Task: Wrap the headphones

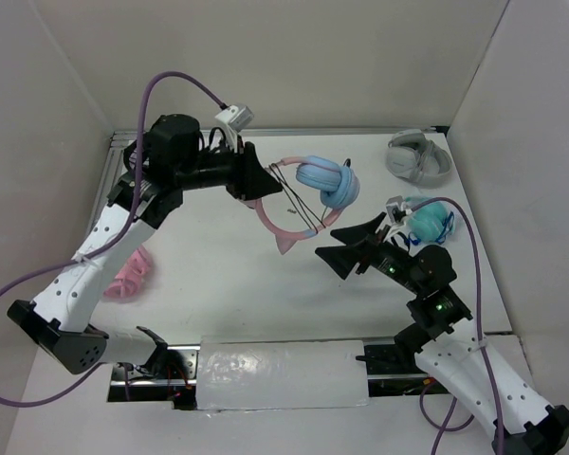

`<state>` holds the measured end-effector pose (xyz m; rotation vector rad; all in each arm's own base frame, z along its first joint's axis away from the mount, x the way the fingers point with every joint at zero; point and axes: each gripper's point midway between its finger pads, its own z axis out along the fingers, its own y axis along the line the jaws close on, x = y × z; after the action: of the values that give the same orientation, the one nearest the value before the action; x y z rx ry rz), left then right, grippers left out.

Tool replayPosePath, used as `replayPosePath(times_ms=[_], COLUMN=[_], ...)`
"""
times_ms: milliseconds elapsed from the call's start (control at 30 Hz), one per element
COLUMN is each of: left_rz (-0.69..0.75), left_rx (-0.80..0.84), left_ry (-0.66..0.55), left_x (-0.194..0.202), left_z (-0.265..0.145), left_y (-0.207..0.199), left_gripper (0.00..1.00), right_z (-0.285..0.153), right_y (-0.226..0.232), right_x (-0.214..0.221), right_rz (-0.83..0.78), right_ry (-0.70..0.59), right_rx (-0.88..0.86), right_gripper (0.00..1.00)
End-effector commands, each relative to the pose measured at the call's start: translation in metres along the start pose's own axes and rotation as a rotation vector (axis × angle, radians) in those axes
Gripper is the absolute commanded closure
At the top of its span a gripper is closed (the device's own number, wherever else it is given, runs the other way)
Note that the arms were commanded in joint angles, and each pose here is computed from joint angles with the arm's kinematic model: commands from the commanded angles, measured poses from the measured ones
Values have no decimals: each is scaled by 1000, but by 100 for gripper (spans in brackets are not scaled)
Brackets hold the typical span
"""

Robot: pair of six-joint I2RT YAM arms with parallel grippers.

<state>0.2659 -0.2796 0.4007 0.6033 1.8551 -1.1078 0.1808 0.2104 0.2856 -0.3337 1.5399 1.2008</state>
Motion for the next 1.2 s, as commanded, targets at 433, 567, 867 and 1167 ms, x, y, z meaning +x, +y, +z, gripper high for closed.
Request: replayPosePath(times_ms=[433,567,867,1167], left_rz=[219,227,225,214], left_rx=[379,435,556,540], left_ry=[27,56,123,150], left_x=[-20,-18,-13,-11], left_z=[-11,-9,4,18], left_y=[-72,-76,-81,-79], left_gripper=[100,100,100,97], right_z=[19,8,8,22], right_y=[15,31,52,50], right_x=[-46,-57,-50,-42], right_rz=[-65,-123,-181,-160], right_ry=[-229,-297,-249,-211], right_rx=[-112,-181,-277,-275], right_gripper=[6,6,30,88])
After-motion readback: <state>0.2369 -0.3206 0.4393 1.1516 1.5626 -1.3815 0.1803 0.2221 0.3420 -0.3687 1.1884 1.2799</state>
